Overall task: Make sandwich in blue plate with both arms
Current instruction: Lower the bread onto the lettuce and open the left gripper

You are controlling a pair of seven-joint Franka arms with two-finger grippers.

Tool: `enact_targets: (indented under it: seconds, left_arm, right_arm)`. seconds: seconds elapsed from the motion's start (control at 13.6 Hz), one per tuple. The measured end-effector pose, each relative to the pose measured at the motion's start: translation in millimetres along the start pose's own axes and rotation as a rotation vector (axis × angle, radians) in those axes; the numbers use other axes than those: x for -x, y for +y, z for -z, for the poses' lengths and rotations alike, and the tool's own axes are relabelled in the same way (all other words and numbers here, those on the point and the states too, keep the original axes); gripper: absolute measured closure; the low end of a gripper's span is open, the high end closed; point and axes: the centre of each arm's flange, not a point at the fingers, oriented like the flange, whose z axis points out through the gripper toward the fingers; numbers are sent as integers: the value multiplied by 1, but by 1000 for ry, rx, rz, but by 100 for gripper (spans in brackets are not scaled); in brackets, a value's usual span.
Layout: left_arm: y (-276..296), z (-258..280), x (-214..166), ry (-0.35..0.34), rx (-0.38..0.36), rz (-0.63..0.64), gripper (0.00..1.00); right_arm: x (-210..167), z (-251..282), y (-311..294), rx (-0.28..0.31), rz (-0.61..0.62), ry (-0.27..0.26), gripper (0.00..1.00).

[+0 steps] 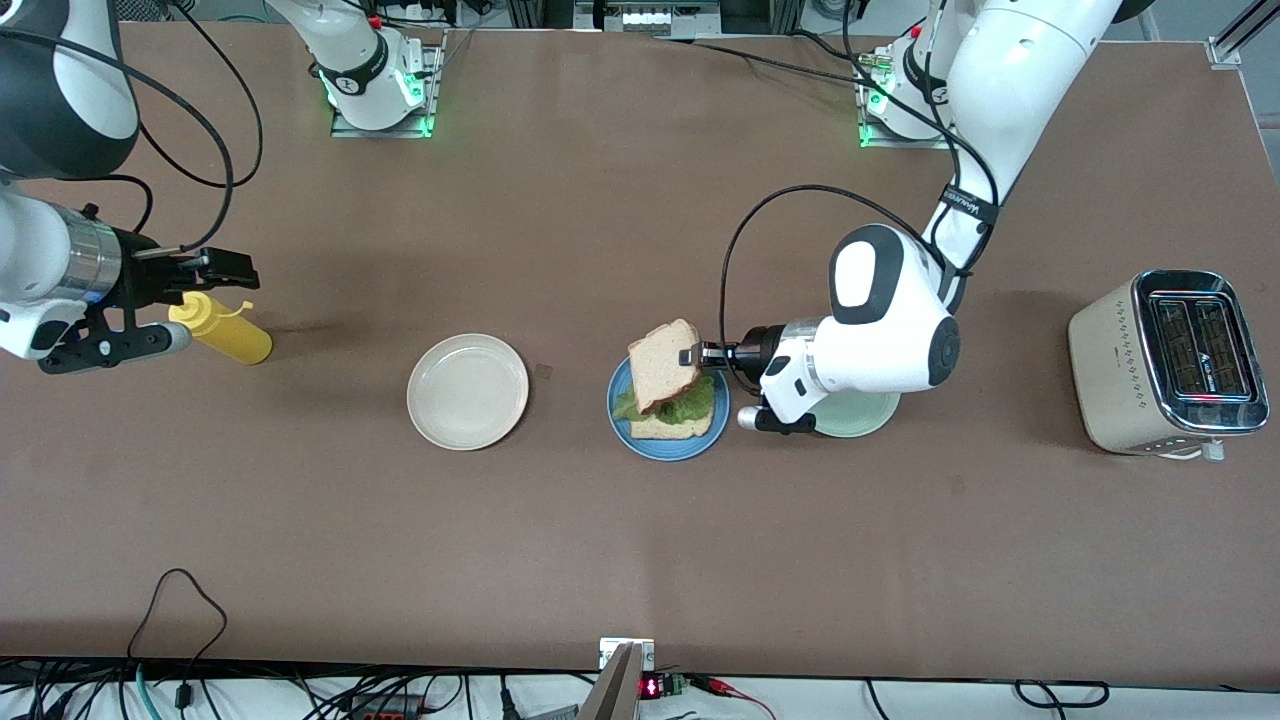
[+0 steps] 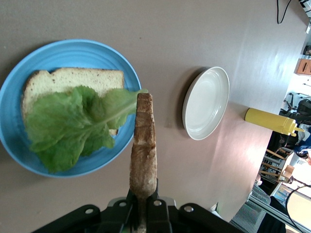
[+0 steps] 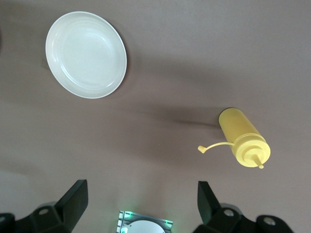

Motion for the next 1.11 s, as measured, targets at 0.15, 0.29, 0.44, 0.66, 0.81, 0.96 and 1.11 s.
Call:
enact_targets:
  seconds: [0.15,0.29,0.44,0.66,0.81,0.96,1.11]
  left_arm:
    - [-9,-6,-5,11,19,0,91]
    - [-15,-15,-7,18,21,-8,91]
    - [-18,-25,-8,26,16,-8,91]
    - [-22,-31,-9,31,12,-4,91]
    - [-28,-36,-10,24,9,-15,91]
    - [-36,-41,-11,17,5,-34,91]
    - [-44,-44,-12,12,1,-45,91]
  right_arm:
    - [8,-7,0,17,-27,37,0]
    - [24,-11,7,32,-52,57,0]
    - [38,-6,17,40,-75,79,0]
    - [45,23,28,131,-84,213,0]
    - [57,36,26,148,-85,227,0]
    - [68,41,22,147,-84,201,0]
    - [66,38,17,147,-75,193,0]
